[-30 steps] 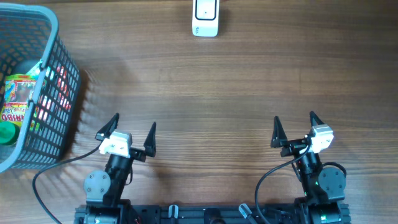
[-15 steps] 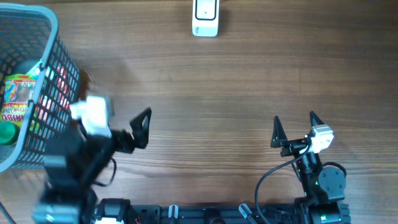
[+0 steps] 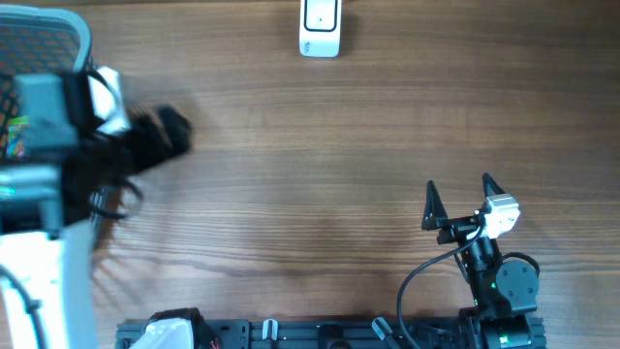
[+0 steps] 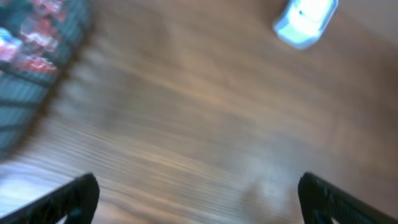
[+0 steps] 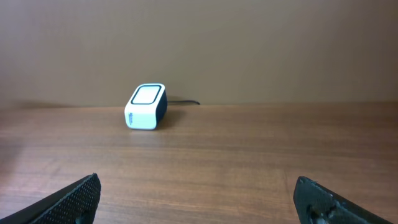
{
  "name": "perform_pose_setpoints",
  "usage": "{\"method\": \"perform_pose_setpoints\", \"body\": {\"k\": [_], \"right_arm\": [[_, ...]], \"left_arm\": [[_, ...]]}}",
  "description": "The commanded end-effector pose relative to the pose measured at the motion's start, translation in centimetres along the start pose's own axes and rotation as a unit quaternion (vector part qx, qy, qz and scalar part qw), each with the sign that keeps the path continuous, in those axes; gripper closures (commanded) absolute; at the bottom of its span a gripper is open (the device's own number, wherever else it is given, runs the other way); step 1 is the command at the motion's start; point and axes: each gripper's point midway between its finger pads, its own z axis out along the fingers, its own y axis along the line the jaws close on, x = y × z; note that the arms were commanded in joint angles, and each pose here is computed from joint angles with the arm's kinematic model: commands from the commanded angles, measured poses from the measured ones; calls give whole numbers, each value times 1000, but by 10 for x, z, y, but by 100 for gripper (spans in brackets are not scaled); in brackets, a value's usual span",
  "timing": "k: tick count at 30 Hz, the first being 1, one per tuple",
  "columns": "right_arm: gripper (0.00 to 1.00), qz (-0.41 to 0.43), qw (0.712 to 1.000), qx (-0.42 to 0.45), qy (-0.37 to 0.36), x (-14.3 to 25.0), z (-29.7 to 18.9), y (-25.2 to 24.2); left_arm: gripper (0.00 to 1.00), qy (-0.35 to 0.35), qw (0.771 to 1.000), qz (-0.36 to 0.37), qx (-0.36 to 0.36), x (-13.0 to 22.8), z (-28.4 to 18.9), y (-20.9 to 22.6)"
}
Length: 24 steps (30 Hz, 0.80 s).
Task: Scan the item barcode
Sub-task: 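Reach into the basket with the left gripper and grasp the green-lidded jar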
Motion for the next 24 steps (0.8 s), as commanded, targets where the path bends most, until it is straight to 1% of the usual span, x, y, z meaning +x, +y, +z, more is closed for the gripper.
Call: {"method": "perform_pose_setpoints", "body": {"k": [1, 3, 5, 6, 7, 9, 13, 15, 18, 21, 24], "right_arm": [[0, -5, 1000, -6, -2, -1, 0, 2], [0, -4, 1000, -6, -2, -1, 0, 2], [0, -5, 1000, -6, -2, -1, 0, 2], [0, -5, 1000, -6, -2, -1, 0, 2], [0, -4, 1000, -6, -2, -1, 0, 2], [0, -5, 1000, -6, -2, -1, 0, 2], [0, -5, 1000, -6, -2, -1, 0, 2], [0, -4, 1000, -6, -2, -1, 0, 2], [0, -5, 1000, -6, -2, -1, 0, 2], [0, -5, 1000, -6, -2, -1, 0, 2], [0, -5, 1000, -6, -2, -1, 0, 2]], "left_arm": [[0, -125, 985, -82, -84, -56, -72, 35], [0, -158, 971, -139, -116, -69, -94, 58], [0, -164, 958, -186, -146, -73, -102, 84], [0, -157, 939, -247, -180, -72, -101, 116], [0, -145, 924, -293, -199, -71, -93, 140], [0, -134, 905, -338, -220, -68, -87, 165], [4, -91, 854, -440, -261, -52, -63, 217], [6, -68, 840, -465, -273, -45, -49, 233], [6, -33, 828, -482, -286, -33, -17, 256], [5, -12, 820, -492, -291, -21, 15, 275], [4, -4, 820, -492, -292, -12, 44, 289]]}}
